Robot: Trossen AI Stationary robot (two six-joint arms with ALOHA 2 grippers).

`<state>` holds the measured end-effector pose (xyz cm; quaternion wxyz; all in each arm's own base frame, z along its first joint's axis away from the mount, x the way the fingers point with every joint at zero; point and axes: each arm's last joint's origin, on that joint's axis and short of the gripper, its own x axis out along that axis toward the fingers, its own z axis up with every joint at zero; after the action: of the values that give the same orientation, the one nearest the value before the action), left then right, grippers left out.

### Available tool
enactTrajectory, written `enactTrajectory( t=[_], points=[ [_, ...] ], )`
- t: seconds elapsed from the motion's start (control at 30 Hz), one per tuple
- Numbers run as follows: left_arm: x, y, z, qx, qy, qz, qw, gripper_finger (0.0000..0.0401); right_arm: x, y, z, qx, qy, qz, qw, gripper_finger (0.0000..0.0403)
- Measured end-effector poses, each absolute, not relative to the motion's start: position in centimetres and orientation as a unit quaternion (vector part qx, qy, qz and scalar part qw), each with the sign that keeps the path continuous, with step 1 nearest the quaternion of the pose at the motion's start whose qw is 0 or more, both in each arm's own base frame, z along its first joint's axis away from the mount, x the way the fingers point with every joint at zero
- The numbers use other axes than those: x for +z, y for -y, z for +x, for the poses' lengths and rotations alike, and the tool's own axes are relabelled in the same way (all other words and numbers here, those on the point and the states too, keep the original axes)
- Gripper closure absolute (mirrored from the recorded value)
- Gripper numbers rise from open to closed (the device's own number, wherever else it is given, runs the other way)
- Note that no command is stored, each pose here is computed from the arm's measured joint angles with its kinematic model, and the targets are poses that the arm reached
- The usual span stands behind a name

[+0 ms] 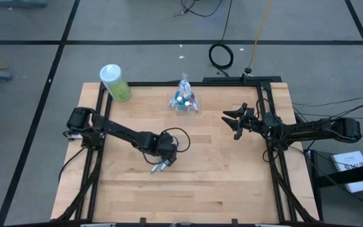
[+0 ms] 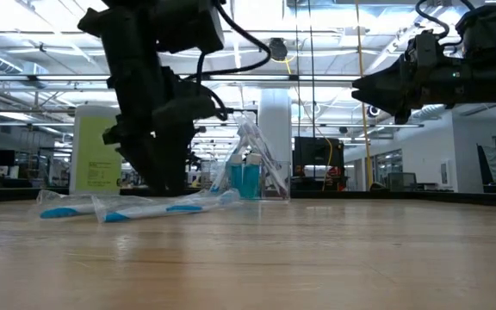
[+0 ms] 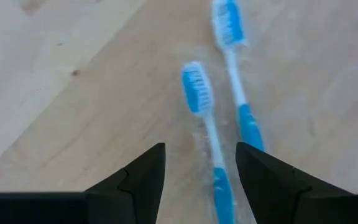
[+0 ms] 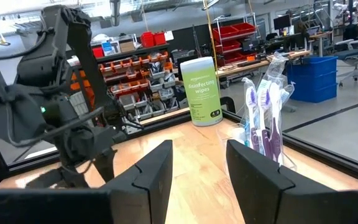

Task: Pick & Place toothbrushing station
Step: Put the blue toothbrush into the transparent organizer

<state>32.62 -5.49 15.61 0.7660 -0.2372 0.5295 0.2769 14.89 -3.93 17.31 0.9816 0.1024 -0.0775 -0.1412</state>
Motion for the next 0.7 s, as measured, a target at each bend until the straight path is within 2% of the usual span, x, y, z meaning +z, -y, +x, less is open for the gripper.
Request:
enactTrajectory(
  t=[0.23,0.7],
  points=[
    [14.8,5.5,32.6,0.309,-0.523,-0.240,0.757,0.0199,17.5,3.9,14.9,-0.138,0.085,0.104,0.981,0.0261],
    [14.2,6.1,33.3,0.264,-0.536,-0.281,0.751,0.0199,17.5,3.9,14.9,-0.138,0.085,0.105,0.981,0.0261]
  ],
)
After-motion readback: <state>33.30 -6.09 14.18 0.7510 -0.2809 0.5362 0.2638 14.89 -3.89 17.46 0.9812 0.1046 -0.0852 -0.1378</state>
